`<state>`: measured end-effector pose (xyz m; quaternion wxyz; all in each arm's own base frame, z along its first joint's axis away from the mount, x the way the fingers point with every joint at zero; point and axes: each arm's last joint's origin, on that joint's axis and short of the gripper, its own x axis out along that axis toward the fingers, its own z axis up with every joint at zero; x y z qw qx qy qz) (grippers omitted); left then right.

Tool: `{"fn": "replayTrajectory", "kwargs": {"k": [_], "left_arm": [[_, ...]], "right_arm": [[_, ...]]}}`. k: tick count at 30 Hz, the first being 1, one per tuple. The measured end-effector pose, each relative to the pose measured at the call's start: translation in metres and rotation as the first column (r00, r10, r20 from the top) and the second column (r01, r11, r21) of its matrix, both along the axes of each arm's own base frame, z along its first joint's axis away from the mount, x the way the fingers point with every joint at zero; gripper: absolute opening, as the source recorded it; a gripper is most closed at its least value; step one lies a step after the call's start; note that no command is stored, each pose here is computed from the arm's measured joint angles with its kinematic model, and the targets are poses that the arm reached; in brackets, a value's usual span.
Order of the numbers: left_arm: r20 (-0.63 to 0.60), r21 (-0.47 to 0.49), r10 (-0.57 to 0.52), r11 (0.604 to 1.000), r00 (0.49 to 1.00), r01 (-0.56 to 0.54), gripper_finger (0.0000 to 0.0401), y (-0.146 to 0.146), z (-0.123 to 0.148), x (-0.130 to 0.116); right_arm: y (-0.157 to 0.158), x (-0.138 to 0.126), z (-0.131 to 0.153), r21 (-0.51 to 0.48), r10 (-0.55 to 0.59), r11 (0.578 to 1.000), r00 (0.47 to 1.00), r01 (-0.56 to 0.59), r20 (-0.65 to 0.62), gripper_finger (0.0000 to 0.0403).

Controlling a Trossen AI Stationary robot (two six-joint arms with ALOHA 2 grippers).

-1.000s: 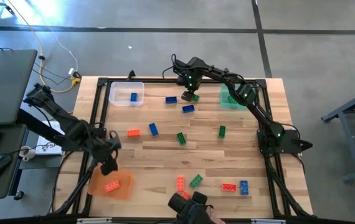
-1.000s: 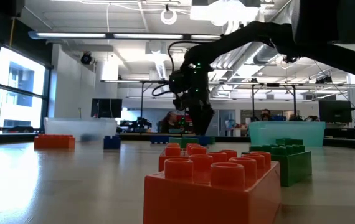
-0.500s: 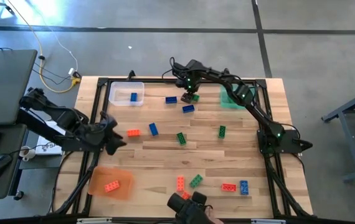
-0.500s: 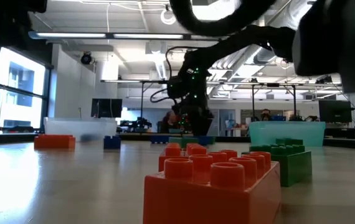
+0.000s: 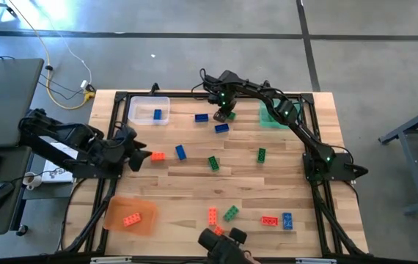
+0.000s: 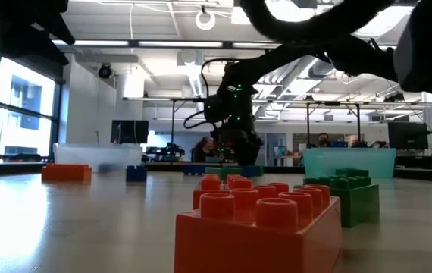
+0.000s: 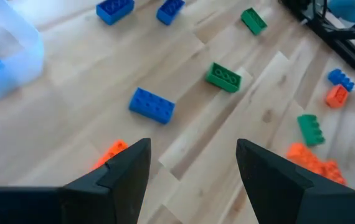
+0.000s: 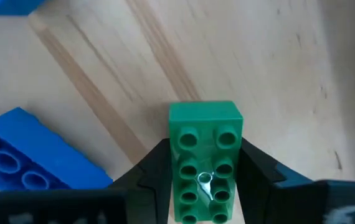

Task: Sort & place blocks by color
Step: Put the green game piece into the green bin

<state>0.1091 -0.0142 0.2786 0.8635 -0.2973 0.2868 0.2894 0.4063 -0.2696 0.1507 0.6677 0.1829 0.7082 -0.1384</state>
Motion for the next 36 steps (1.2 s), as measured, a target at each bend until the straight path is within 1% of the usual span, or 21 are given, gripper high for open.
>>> {"fn": "replayTrajectory", "kwargs": {"k": [6, 11, 20, 25, 30, 33, 36], "left_arm": [[-0.037, 0.070, -0.025, 0.997, 0.999, 0.027, 0.0225, 0.005, 0.000, 0.001], [-0.068, 0.120, -0.041, 0.992, 0.997, 0.049, 0.0225, 0.008, 0.000, 0.001], [-0.130, 0.205, -0.063, 0.975, 0.990, 0.089, 0.0225, 0.015, 0.000, 0.001], [-0.152, 0.233, -0.049, 0.969, 0.987, 0.084, 0.0225, 0.020, 0.000, 0.001], [-0.164, 0.274, -0.038, 0.958, 0.986, 0.083, 0.0225, 0.026, 0.001, 0.003], [-0.141, 0.311, -0.037, 0.947, 0.989, 0.080, 0.0225, 0.031, 0.005, 0.007], [-0.121, 0.351, -0.040, 0.933, 0.992, 0.080, 0.0225, 0.035, 0.008, 0.012]], "right_arm": [[0.003, -0.005, 0.003, 0.029, -0.010, 1.000, 0.999, 0.011, -0.048, 0.0109], [0.006, -0.008, 0.028, -0.001, -0.052, 0.999, 0.999, 0.052, -0.011, 0.0109], [0.013, -0.022, 0.092, -0.130, -0.124, 0.983, 0.989, 0.133, 0.078, 0.0109], [0.019, -0.033, 0.123, -0.194, -0.129, 0.970, 0.985, 0.150, 0.114, 0.0109], [0.023, -0.045, 0.144, -0.257, -0.157, 0.950, 0.982, 0.179, 0.104, 0.0109], [0.026, -0.053, 0.152, -0.283, -0.173, 0.941, 0.983, 0.184, 0.062, 0.0109], [0.025, -0.057, 0.157, -0.307, -0.183, 0.931, 0.981, 0.196, 0.071, 0.0109]]}}
